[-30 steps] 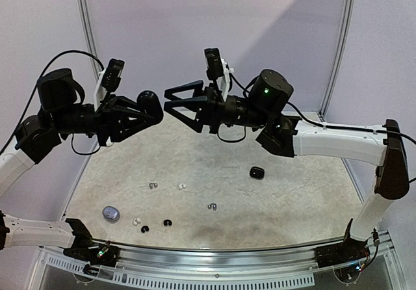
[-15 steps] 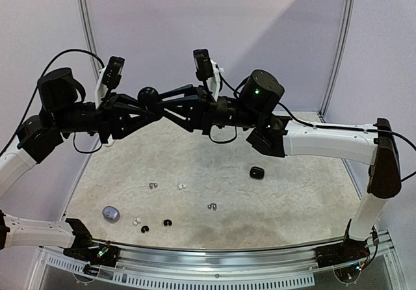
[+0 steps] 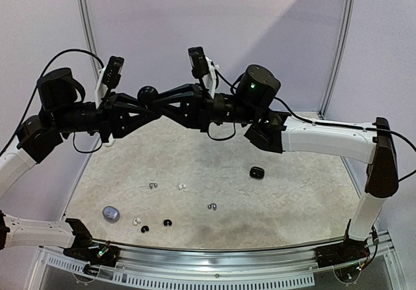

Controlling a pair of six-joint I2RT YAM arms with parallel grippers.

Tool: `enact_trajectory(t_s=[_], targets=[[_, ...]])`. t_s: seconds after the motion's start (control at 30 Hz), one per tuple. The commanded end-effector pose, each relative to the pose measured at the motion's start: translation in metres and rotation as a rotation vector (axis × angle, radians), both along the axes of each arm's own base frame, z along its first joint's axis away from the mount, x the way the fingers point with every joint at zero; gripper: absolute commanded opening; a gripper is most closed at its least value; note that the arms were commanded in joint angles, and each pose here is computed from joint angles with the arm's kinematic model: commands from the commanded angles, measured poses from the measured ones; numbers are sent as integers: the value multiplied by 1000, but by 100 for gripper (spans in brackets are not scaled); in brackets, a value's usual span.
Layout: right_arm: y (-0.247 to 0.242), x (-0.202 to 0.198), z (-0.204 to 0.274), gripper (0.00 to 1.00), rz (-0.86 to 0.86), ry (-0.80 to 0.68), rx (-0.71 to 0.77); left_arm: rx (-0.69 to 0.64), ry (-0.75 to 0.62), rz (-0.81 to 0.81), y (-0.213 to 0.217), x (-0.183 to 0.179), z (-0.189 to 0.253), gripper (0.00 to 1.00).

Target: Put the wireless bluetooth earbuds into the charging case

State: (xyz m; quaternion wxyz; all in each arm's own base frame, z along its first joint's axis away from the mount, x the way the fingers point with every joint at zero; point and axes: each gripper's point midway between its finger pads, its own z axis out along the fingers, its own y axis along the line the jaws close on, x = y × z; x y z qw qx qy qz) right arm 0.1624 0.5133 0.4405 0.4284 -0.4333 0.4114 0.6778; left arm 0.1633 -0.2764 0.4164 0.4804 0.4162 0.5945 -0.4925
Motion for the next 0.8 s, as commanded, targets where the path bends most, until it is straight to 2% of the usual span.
enact_trajectory(t_s=[0.0,0.03,0.07,0.1,0.17,0.27,0.4,0.5,0.6,0.77], targets=[[7,-4,-28,0,-6,-37,-121,47,-28,5,2,0,-13,14],[4,-4,-32,0,-32,-63,-152,80,-47,11,4,-1,-22,41],[0,-2,-34,0,-67,-81,-193,120,-69,18,8,-2,-33,62],[-3,1,-44,0,-99,-141,-240,180,-95,16,14,-5,-48,75],[-10,2,-58,0,-135,-225,-348,298,-179,8,26,-11,-73,86],[-18,5,-89,0,-190,-369,-520,479,-279,-33,46,-22,-110,87],[-18,-5,-126,0,-218,-587,-671,573,-280,-97,58,-35,-132,86],[-14,-9,-140,0,-204,-669,-708,576,-274,-91,60,-36,-134,84],[-5,-14,-139,0,-182,-661,-674,538,-253,-87,57,-38,-133,83],[10,-20,-133,0,-157,-648,-631,482,-203,-56,49,-32,-136,67]])
